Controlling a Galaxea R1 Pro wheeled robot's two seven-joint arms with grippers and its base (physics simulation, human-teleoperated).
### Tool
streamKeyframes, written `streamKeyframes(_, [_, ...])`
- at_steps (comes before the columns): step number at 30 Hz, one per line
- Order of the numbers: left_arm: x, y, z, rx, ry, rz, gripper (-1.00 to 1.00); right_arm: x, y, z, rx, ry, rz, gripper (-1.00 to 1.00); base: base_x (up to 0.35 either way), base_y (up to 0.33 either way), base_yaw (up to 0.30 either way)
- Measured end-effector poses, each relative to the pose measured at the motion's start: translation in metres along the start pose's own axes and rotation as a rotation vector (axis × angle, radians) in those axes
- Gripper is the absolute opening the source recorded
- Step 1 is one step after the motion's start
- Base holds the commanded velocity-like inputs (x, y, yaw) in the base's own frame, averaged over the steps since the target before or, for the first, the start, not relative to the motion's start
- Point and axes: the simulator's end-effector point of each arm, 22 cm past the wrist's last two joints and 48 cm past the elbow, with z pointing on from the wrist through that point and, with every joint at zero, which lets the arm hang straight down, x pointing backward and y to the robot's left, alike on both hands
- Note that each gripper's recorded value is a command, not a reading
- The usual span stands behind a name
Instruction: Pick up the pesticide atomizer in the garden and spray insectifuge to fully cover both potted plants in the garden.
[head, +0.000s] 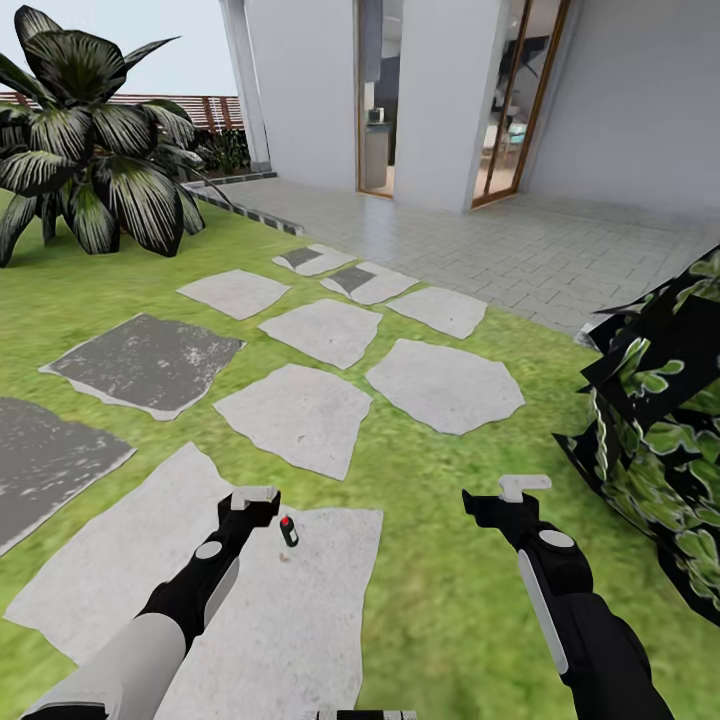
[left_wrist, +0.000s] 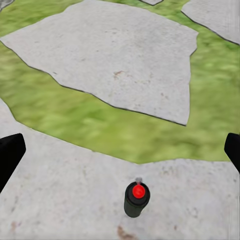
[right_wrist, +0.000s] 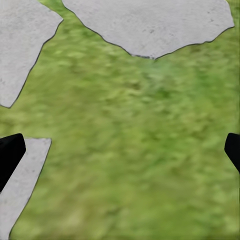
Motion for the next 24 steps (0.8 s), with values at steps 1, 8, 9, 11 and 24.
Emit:
streamKeyframes(1, [0.002,0.000,0.001,0.000,0.000,-0.001,1.00,0.002,0.000,0.001,0.000,0.000,0.000,1.00,0.000,0.000,0.000])
streamKeyframes(8, [0.017,0.001,0.006,-0.002,0.000,-0.007,1.00,0.016,0.001,0.008,0.000,-0.002,0.000,1.00,0.000,0.000,0.000])
streamKeyframes(9, [0.019,0.001,0.006,-0.002,0.000,-0.007,1.00,0.018,0.001,0.009,0.000,-0.001,0.000,1.00,0.000,0.000,0.000])
streamKeyframes(11, [0.024,0.001,0.008,-0.002,-0.001,-0.006,1.00,0.022,0.001,0.011,0.000,-0.001,0.000,1.00,0.000,0.000,0.000])
streamKeyframes(24, [0.035,0.000,0.011,-0.001,-0.001,-0.005,1.00,0.033,0.001,0.015,0.000,-0.002,0.000,1.00,0.009,0.000,0.000])
